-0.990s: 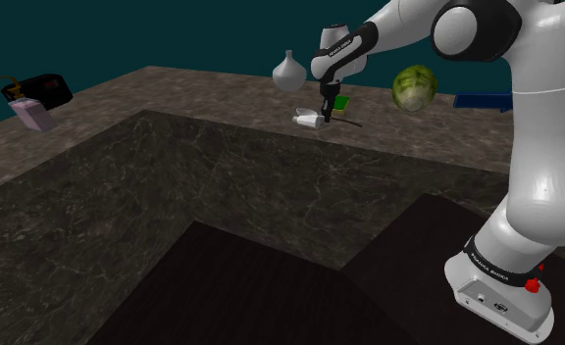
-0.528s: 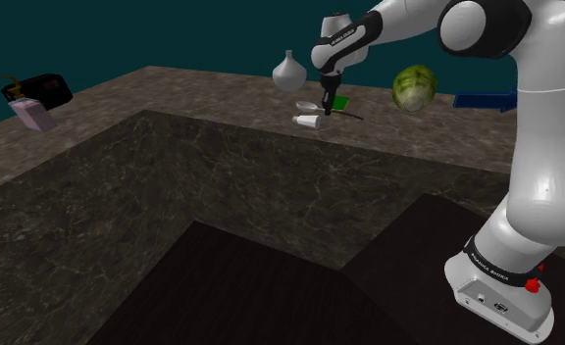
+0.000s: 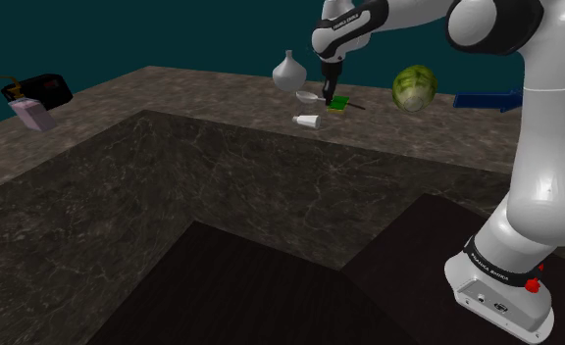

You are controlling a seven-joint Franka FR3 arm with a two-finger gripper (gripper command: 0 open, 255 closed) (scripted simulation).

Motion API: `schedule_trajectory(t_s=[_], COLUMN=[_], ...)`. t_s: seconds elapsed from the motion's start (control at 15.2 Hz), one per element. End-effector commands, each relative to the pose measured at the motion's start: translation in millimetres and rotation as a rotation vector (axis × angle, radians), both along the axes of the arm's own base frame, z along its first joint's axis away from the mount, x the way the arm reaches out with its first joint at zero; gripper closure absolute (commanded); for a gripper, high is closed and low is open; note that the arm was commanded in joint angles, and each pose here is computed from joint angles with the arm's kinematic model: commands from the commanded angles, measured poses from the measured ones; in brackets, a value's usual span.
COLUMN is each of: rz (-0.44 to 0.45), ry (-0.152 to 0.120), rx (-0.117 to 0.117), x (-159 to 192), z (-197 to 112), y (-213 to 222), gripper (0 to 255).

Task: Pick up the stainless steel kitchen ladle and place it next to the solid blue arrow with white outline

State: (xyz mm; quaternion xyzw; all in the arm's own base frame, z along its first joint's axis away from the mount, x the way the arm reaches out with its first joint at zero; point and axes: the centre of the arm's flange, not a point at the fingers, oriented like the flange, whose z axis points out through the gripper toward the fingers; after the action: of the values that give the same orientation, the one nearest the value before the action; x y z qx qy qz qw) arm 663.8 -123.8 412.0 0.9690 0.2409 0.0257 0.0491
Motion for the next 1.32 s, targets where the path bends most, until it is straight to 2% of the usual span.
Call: schedule_trajectory(t_s=[0.0,1.06,1.25], rz=[0.000,0.000,0.000], ry=[0.001,0.001,0.001], rx=[0.000,0.000,0.000], x=[0.1,0.1,-31.5], z=[10.0,92.1,92.2], y=[-0.1,-0.1,-23.9], gripper=[255,255,255])
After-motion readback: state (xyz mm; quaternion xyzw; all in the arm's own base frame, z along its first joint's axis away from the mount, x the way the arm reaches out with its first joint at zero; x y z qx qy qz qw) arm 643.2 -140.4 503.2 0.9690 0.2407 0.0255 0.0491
